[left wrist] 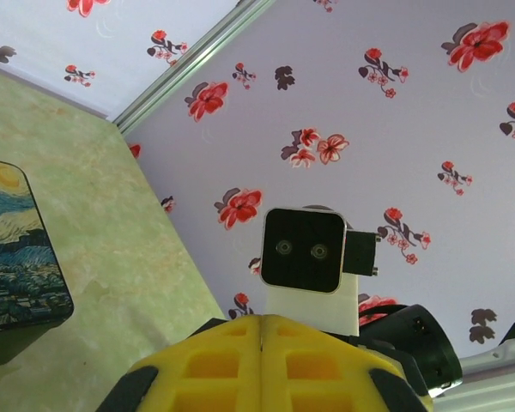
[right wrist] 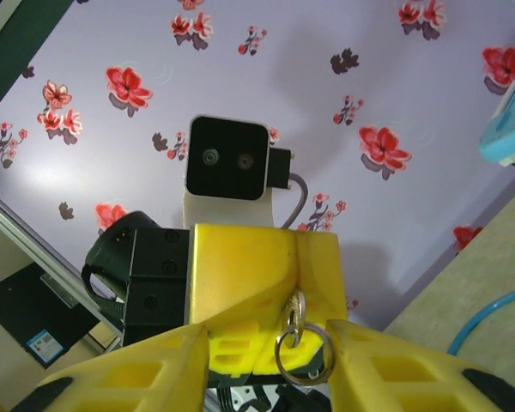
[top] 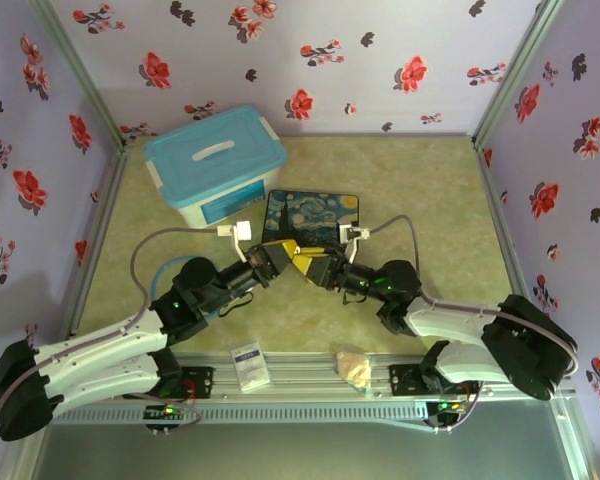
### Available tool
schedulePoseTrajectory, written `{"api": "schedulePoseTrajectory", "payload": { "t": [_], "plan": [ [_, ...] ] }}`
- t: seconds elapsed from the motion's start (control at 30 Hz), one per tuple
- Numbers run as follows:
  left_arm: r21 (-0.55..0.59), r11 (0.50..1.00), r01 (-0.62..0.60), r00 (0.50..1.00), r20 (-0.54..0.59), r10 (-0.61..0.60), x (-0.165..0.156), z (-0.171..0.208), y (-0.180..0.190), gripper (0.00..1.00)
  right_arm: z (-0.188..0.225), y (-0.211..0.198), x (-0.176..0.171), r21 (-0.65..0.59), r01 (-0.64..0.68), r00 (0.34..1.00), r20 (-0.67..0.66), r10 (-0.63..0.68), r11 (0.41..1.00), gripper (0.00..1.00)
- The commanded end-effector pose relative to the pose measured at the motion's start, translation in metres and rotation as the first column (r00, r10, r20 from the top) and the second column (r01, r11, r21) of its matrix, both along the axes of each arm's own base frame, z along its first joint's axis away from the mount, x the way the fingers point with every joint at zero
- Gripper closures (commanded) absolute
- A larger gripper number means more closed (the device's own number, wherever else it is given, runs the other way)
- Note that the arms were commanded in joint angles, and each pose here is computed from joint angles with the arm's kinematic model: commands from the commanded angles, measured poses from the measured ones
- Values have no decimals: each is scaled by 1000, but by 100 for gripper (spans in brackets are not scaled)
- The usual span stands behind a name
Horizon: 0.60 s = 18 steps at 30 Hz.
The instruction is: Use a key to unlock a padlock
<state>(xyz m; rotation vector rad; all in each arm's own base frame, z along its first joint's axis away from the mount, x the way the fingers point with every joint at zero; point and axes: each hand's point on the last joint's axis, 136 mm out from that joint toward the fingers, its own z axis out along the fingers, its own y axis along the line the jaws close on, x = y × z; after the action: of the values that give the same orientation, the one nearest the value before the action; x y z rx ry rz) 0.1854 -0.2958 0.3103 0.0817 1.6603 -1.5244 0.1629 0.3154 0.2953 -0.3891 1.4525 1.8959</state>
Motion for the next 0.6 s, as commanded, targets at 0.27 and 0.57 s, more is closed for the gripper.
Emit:
{"api": "schedulePoseTrajectory", "payload": {
  "t": [0.27, 0.57],
  "plan": [
    [-106, 994, 4, 999, -35, -7, 2, -6, 2, 100, 15, -2, 7, 46, 51, 998, 43, -53, 998, 77],
    [-69, 998, 4, 999, -33, -6, 1, -6, 3, 100, 10, 0, 9, 38, 52, 998, 24, -53, 998, 91]
  ]
}}
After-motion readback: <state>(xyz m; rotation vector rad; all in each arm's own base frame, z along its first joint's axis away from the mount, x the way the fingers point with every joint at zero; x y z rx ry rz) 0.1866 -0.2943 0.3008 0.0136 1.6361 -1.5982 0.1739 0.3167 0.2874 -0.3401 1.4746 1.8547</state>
